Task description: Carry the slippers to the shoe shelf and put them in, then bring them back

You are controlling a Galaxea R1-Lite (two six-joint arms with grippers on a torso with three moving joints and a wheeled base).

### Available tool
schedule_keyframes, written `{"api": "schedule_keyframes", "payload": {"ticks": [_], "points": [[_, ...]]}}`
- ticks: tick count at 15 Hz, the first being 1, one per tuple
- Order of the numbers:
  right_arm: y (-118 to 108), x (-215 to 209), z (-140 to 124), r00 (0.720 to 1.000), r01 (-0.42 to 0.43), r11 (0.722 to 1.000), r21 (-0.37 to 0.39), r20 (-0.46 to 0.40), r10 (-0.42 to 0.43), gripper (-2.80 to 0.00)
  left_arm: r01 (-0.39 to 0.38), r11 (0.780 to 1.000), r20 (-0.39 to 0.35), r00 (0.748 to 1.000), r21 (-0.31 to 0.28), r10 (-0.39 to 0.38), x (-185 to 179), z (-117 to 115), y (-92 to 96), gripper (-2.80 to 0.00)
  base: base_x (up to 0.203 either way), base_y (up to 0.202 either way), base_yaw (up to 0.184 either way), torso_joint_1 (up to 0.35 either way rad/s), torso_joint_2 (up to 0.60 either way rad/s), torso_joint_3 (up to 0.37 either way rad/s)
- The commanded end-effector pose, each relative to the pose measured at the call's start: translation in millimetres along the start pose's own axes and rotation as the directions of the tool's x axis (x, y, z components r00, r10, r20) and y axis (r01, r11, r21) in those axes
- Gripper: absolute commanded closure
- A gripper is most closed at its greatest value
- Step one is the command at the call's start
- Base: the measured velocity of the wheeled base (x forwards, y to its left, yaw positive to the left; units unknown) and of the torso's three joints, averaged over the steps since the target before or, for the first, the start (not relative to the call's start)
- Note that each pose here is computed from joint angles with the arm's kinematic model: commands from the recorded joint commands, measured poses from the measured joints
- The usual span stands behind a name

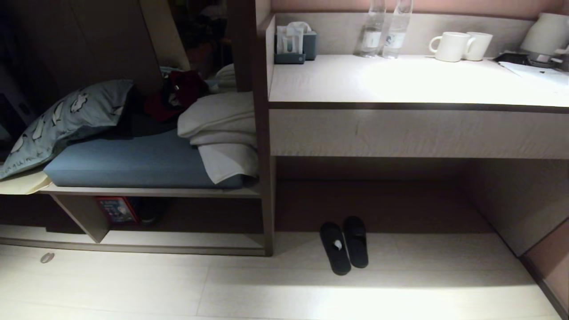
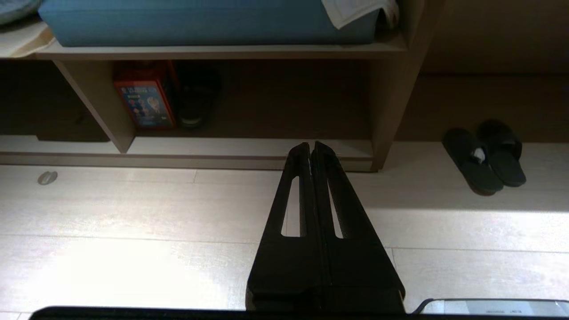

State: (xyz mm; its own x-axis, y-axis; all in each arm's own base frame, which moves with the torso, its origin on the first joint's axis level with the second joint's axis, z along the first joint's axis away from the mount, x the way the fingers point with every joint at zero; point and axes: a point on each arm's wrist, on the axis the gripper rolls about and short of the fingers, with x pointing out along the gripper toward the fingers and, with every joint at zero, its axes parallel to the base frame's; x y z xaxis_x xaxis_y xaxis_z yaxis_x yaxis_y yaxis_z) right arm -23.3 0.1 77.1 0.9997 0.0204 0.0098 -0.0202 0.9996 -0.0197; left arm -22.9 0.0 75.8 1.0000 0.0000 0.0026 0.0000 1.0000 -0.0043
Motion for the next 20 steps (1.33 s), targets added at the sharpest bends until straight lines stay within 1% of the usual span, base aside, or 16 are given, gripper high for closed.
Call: {"api": "schedule_keyframes", "payload": {"ticks": [1,10,20], "points": [[0.0,0.0,0.1,1.000,-0.001,1.000,0.000,0.001,0.001,0.00,0.000,1.000,0.001,1.000,0.000,0.000,0.0,0.3,0.0,0.00,0.000,0.000,0.000,0.002,0.01,0.200],[0.0,0.0,0.1,1.000,-0.001,1.000,0.000,0.001,0.001,0.00,0.000,1.000,0.001,1.000,0.000,0.000,0.0,0.3,0.0,0.00,0.000,0.000,0.000,0.003,0.00,0.188],[-0.1,0.0,-0.1,1.000,0.002,1.000,0.009,-0.001,-0.002,0.00,0.000,1.000,-0.001,1.000,0.000,0.000,0.0,0.1,0.0,0.00,0.000,0.000,0.000,0.001,0.00,0.013]]}}
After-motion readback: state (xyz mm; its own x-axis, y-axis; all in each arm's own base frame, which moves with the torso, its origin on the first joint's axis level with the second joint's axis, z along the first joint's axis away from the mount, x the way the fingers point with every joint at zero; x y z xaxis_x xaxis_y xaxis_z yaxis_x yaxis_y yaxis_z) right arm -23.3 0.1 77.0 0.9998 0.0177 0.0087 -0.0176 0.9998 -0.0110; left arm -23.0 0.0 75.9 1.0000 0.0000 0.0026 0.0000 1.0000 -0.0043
